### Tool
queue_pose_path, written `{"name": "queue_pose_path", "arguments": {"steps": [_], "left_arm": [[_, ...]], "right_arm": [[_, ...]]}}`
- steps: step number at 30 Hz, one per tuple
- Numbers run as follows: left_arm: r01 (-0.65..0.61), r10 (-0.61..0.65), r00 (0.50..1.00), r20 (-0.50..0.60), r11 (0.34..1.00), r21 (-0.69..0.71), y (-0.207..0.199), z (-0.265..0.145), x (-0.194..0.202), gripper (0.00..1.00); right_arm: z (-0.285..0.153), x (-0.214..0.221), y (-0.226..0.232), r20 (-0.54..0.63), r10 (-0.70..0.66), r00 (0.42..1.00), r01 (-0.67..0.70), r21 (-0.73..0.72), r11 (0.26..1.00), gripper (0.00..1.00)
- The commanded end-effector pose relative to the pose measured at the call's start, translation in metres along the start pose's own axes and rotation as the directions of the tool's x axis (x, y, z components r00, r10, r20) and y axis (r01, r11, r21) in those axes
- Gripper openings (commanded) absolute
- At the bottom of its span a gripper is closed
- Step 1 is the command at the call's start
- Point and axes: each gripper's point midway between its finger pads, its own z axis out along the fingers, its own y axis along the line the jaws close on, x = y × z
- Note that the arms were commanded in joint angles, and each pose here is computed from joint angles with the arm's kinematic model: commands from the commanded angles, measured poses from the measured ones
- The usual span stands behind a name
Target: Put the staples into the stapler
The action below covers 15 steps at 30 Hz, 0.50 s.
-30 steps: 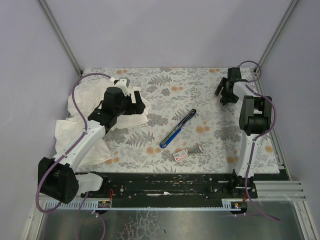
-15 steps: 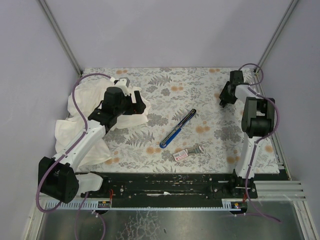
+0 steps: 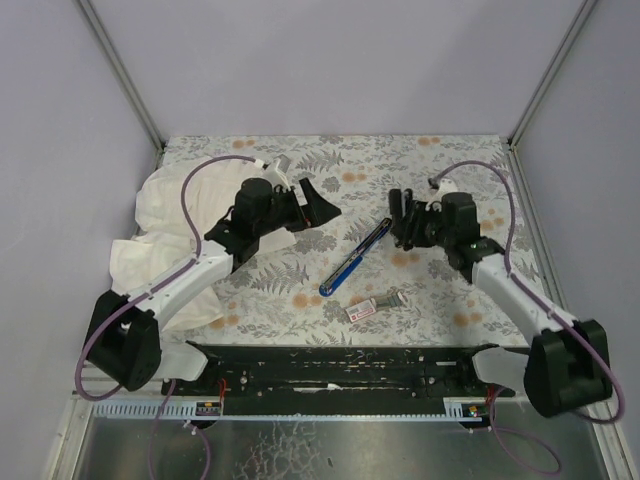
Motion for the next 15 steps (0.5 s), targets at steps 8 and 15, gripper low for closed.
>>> {"name": "queue_pose_path", "arguments": {"steps": [8,15], "left_arm": [[0.184,-0.168,0.982,-0.087,0.957,0.225,-0.056,0.018,0.014,0.85],[0.195,-0.169,0.973,-0.155,0.966,0.171,-0.053,0.037,0.037,0.83]], "right_arm": [[-0.051,0.030,0.131,0.256,-0.142,0.956,0.246,-0.439,0.864,0.00],[-0.059,0.038,0.144,0.252,-0.180,0.951,0.285,-0.481,0.829,0.00]]}}
